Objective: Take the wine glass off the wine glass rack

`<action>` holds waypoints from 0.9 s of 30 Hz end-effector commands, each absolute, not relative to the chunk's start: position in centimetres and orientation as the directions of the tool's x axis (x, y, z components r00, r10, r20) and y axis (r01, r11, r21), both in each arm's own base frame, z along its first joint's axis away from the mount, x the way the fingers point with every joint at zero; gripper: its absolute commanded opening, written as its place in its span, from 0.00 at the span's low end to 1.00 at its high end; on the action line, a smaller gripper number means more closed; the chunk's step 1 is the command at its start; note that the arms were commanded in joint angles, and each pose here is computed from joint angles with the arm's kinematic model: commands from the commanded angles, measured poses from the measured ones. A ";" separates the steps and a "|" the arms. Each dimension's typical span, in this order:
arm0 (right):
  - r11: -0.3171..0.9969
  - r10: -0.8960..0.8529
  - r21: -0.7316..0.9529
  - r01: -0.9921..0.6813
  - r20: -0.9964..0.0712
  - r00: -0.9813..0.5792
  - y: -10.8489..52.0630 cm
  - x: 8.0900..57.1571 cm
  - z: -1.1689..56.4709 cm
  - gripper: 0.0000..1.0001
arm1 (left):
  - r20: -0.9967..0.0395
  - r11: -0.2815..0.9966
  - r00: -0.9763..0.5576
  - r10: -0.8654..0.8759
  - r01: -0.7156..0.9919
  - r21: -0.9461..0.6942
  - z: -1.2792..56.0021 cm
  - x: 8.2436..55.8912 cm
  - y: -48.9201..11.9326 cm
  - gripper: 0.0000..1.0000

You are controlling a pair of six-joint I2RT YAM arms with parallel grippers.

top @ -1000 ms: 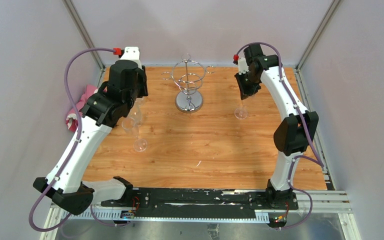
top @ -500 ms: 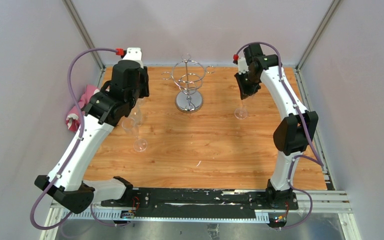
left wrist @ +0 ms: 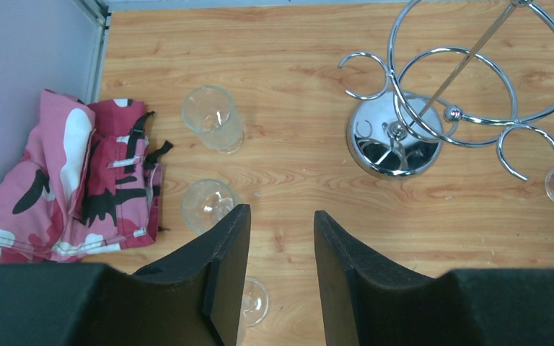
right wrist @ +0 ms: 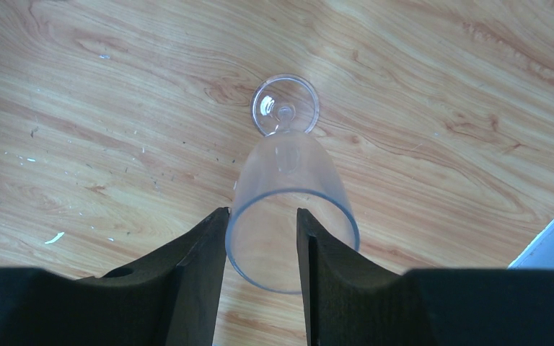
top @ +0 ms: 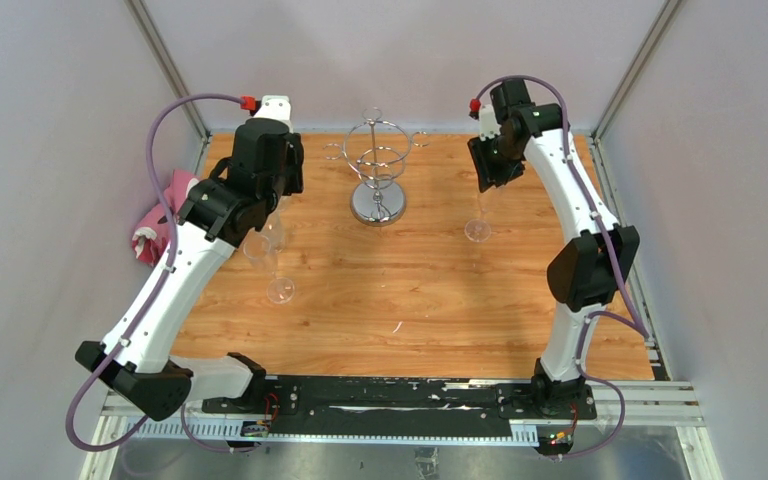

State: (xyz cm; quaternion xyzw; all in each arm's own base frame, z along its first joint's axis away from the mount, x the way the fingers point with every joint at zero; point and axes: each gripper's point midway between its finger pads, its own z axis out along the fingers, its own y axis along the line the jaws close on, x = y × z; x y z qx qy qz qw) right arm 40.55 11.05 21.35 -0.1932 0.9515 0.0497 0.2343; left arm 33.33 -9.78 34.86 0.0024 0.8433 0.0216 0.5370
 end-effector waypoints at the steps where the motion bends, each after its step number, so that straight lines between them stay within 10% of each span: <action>1: 0.920 -0.346 -0.019 -0.392 -0.509 -0.788 11.0 39.2 24.7 0.45 | -0.911 0.999 -0.411 0.032 -0.014 0.041 35.4 33.5 -10.0 0.43; 14: 0.946 -0.301 -0.124 -0.301 -0.686 -0.662 10.2 37.9 32.5 0.59 | -0.915 1.000 -0.402 0.023 0.003 0.023 35.6 33.3 -10.3 0.45; 27: 0.983 -0.116 -0.081 -0.162 -0.969 -0.216 9.5 32.5 41.3 0.80 | -0.980 0.987 -0.194 -0.045 0.141 -0.073 38.4 31.6 -11.4 0.51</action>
